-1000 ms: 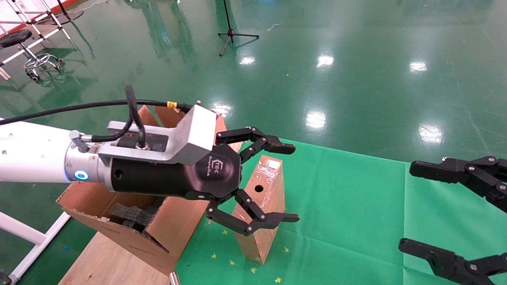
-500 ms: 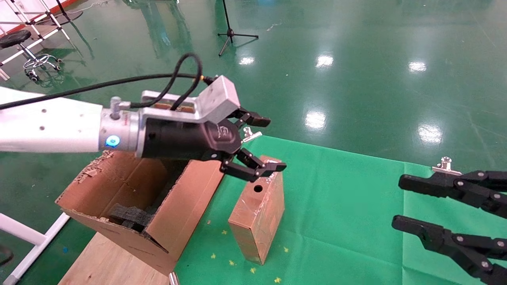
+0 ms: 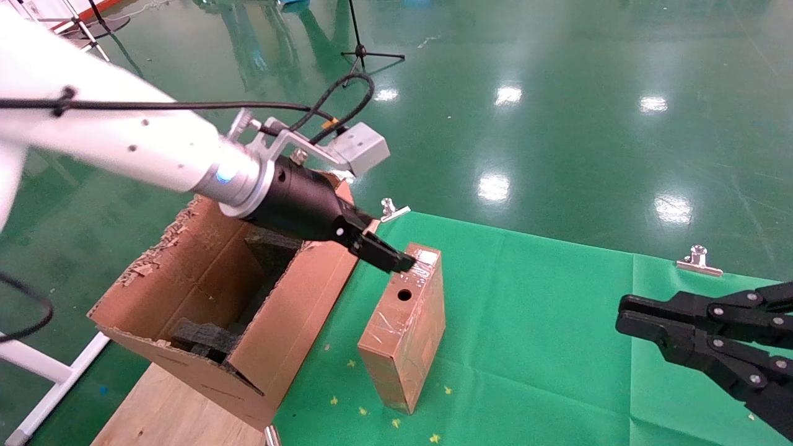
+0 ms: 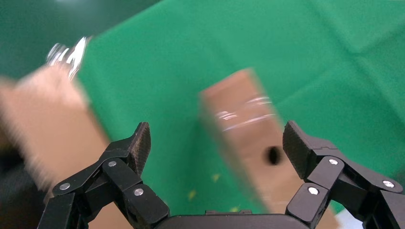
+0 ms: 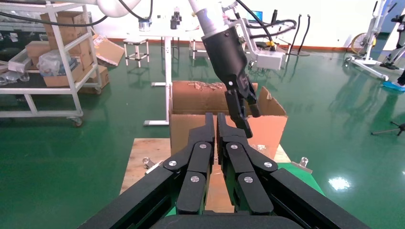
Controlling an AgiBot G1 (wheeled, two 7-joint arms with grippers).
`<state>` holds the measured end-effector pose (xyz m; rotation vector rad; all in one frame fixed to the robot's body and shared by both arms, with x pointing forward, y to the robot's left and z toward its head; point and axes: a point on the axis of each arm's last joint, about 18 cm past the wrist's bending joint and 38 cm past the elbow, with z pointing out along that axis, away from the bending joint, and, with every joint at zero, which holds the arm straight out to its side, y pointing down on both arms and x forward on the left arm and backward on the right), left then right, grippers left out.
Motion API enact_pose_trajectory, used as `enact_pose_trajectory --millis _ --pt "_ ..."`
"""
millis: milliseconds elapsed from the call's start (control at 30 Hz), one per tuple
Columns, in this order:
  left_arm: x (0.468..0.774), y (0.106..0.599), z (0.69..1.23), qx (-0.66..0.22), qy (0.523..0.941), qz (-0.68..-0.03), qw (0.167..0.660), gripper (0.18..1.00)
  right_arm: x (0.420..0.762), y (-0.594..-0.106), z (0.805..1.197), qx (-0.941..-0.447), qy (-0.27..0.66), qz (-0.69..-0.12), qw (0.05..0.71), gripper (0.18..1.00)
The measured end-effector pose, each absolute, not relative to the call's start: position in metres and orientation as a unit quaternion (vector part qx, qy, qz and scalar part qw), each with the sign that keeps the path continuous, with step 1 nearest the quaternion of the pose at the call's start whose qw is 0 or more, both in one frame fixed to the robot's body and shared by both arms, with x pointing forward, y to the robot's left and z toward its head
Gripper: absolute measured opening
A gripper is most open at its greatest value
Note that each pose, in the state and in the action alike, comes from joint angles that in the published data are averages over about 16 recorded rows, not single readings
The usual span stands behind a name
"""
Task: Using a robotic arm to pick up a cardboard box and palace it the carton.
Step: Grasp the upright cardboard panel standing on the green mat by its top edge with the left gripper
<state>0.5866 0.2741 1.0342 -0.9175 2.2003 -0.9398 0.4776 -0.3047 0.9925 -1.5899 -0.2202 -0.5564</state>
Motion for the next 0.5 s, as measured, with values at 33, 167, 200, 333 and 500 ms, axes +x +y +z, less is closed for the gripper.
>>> enact_pose_trajectory --millis 33,167,200,333,500 --pt "0.587 0.272 1.035 -0.357 0.820 -0.348 0.280 1.001 0.478 -0.305 0.992 -0.703 -0.097 -0.246 0.660 0.262" --pt "0.587 0.264 1.034 -0.403 0.809 -0.340 0.261 1.001 0.478 -0.305 0.992 -0.703 -0.097 -0.246 0.660 0.228" --pt "0.588 0.262 1.033 -0.411 0.806 -0.339 0.256 1.001 0.478 -0.305 0.992 -0.703 -0.097 -0.246 0.660 0.221" --pt "0.587 0.254 1.028 -0.431 0.802 -0.338 0.237 1.001 0.478 -0.305 0.992 -0.703 -0.097 -0.246 0.660 0.202" --pt "0.587 0.248 1.019 -0.440 0.805 -0.333 0.218 1.001 0.478 -0.305 0.992 -0.703 -0.097 -0.246 0.660 0.192"
